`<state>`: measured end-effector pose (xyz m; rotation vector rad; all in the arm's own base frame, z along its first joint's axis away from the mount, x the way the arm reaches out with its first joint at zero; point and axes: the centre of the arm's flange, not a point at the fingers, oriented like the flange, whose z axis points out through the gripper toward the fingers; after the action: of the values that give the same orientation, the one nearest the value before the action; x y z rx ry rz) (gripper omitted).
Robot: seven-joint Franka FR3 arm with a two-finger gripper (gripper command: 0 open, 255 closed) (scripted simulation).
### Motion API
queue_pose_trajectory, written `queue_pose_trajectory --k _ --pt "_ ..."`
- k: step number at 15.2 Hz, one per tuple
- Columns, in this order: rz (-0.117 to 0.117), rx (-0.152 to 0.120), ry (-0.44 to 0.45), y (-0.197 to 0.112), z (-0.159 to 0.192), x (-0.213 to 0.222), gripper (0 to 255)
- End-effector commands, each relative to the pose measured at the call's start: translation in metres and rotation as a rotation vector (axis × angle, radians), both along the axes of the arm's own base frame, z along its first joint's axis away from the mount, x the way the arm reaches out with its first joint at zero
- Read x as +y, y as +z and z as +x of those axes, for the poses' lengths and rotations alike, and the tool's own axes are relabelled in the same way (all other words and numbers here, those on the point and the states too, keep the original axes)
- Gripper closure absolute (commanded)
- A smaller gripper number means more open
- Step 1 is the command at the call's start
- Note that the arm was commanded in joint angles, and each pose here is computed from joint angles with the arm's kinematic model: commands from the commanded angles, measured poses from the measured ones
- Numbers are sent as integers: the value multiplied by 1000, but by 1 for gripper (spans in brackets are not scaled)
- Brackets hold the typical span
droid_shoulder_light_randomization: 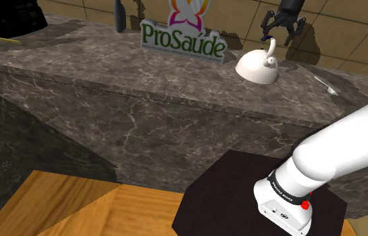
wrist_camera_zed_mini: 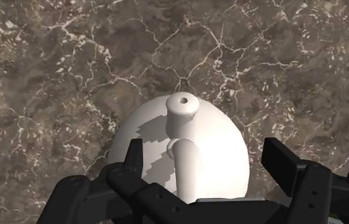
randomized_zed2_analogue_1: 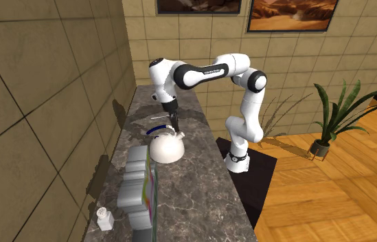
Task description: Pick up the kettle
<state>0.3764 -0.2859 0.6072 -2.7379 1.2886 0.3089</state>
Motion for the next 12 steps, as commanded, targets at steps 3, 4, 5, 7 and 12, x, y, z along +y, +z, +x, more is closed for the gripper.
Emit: queue_pose_trajectory --k 3,4,5,7,12 --pt "6 3 -18 -18 -2 -10 0" --pt "6 3 -18 -23 -2 -10 0" --pt "6 3 -18 -29 -2 -10 0" --pt "6 3 -18 -37 -3 -10 0" --pt "6 3 -18 -37 -2 -9 255"
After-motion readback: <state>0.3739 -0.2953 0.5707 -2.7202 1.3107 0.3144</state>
